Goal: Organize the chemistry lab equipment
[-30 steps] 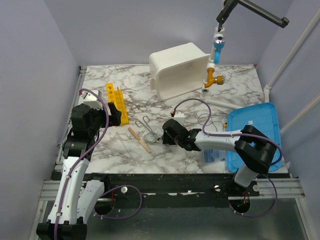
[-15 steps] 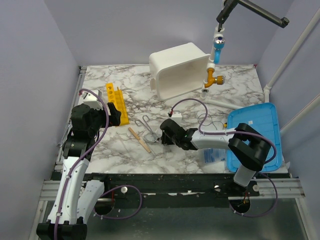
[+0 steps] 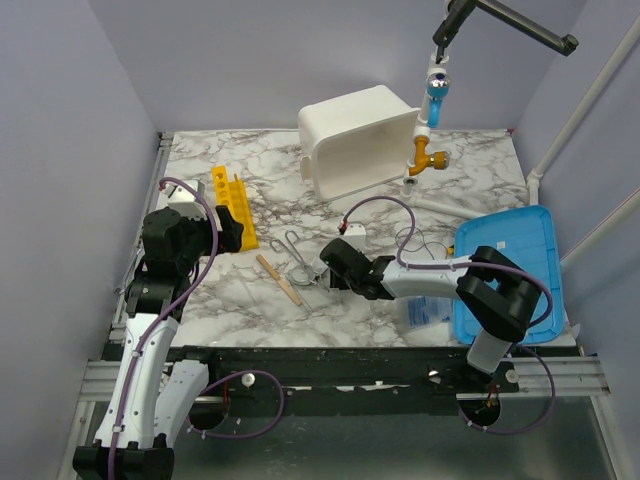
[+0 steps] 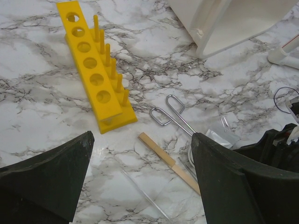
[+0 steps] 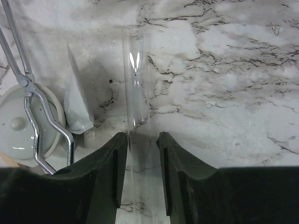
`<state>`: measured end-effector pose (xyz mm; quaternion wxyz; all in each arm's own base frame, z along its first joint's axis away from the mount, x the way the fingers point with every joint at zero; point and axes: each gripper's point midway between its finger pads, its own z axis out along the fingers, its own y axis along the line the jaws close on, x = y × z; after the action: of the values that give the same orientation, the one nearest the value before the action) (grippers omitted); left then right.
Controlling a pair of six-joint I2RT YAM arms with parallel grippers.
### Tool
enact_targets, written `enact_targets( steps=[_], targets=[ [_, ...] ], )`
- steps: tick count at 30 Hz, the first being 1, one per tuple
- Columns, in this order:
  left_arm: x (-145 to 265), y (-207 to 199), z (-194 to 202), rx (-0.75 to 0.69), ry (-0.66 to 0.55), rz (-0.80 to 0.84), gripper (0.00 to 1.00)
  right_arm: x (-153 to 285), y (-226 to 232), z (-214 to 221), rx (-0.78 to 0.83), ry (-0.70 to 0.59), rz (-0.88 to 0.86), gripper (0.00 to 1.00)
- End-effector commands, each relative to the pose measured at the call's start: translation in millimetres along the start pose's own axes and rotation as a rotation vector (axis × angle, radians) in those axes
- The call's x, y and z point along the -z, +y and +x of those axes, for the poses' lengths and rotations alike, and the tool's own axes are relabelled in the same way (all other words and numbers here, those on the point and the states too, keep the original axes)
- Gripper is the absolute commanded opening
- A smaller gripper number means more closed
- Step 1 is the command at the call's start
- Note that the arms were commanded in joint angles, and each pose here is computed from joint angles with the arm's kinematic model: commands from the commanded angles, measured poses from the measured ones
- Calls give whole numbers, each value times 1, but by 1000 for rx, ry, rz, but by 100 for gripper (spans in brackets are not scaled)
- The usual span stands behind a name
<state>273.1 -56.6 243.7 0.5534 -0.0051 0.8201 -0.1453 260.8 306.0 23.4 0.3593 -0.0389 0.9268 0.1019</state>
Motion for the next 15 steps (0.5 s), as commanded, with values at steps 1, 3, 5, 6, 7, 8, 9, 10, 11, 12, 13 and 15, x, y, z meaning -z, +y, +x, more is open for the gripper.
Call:
enact_targets(
  steps=[1, 3, 5, 6, 7, 8, 9, 10, 11, 12, 13, 15],
  targets=[
    [0, -8, -3, -9, -21, 44, 87, 2, -10, 10, 87, 22, 20, 40],
    [0, -7, -3, -8, -21, 43, 87, -1, 0, 11, 120, 39, -21, 38],
    [1, -8, -3, -8, -21, 45, 87, -5, 5, 10, 141, 48, -27, 37],
    [1, -8, -4, -9, -23, 47, 86, -7, 5, 11, 154, 53, -21, 36],
    [1, -9, -4, -9, -26, 48, 86, -8, 6, 9, 161, 53, -14, 36],
    [1, -8, -4, -9, -26, 48, 86, -9, 5, 8, 171, 51, -4, 36],
    [1, -8, -4, -10, -27, 48, 86, -10, 4, 7, 180, 50, 7, 36],
    [2, -9, -4, -10, -29, 51, 86, -11, 2, 6, 190, 48, 21, 36],
    [2, -9, -5, -10, -29, 53, 86, -12, 0, 5, 199, 49, 33, 35],
    [1, -10, -5, -9, -29, 56, 86, -12, -1, 5, 207, 46, 45, 34],
    [1, -11, -4, -9, -27, 60, 86, -13, -4, 5, 214, 46, 59, 33],
    [1, -15, -4, -11, -26, 82, 86, -13, -7, 3, 218, 39, 75, 30]
  ],
)
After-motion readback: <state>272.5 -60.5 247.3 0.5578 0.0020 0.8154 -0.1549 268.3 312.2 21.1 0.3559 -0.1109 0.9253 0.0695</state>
